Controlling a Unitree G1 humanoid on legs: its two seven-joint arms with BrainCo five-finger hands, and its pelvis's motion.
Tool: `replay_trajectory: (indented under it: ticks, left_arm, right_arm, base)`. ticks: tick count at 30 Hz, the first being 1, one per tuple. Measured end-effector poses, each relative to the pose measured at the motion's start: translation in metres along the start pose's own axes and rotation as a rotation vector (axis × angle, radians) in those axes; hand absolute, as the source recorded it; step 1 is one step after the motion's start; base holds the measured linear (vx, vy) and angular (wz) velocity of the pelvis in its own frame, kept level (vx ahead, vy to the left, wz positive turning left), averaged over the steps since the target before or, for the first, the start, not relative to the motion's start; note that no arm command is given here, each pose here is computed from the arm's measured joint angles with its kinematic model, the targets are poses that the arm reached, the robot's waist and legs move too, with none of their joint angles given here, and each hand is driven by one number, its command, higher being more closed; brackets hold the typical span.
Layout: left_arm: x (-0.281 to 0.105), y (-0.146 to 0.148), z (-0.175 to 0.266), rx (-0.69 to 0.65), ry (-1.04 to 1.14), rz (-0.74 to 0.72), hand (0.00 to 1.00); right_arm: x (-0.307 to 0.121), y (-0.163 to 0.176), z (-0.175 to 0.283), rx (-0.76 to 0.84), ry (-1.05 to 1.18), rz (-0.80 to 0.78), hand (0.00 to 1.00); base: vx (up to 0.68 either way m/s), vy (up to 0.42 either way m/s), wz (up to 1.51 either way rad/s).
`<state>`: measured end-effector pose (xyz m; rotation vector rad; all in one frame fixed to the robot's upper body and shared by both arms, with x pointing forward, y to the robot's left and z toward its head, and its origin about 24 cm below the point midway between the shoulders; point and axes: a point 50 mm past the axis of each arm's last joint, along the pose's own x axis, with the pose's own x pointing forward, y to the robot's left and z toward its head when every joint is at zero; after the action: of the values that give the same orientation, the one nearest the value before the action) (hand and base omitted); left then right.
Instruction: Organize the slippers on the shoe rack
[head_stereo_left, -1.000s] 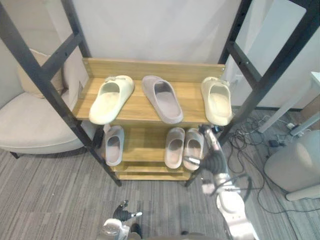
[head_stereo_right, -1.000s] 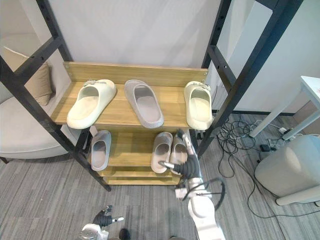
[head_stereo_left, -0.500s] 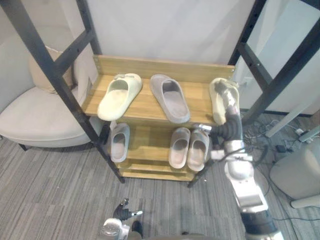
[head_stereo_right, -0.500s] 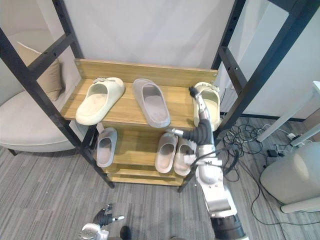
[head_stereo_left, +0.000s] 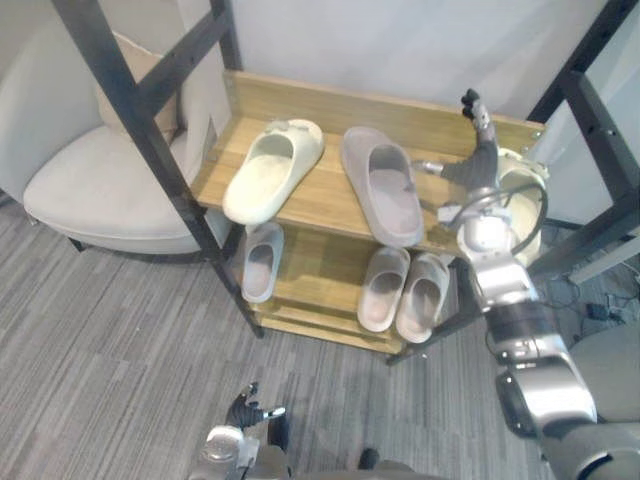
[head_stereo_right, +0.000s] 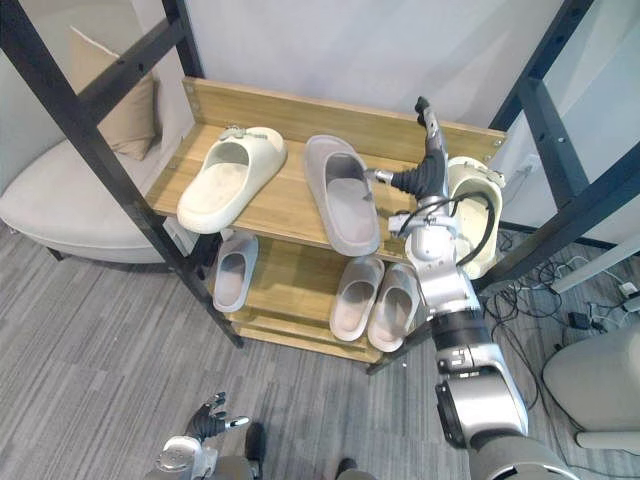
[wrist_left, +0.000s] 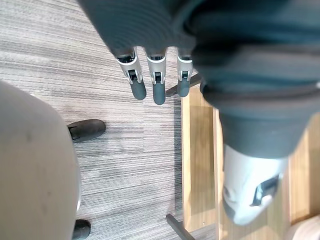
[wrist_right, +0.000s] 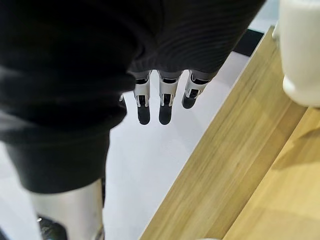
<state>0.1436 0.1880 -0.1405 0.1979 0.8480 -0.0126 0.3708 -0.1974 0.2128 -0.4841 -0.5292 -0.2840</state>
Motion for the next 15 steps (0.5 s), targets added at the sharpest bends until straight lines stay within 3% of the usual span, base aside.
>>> replay_trajectory:
  ticks: [10, 15]
  left_arm:
    - [0.004, 0.002, 0.011, -0.012, -0.031, 0.013, 0.00]
    - [0.005, 0.003, 0.015, -0.026, -0.037, 0.018, 0.00]
  right_arm:
    - [0.037, 0.010, 0.033, -0.024, -0.055, 0.070, 0.00]
    - [0.040, 0.022, 0.025, -0.084, -0.005, 0.157, 0.00]
  base:
    - [-0.02, -0.011, 0.14]
    - [0.00, -0.002, 0.13]
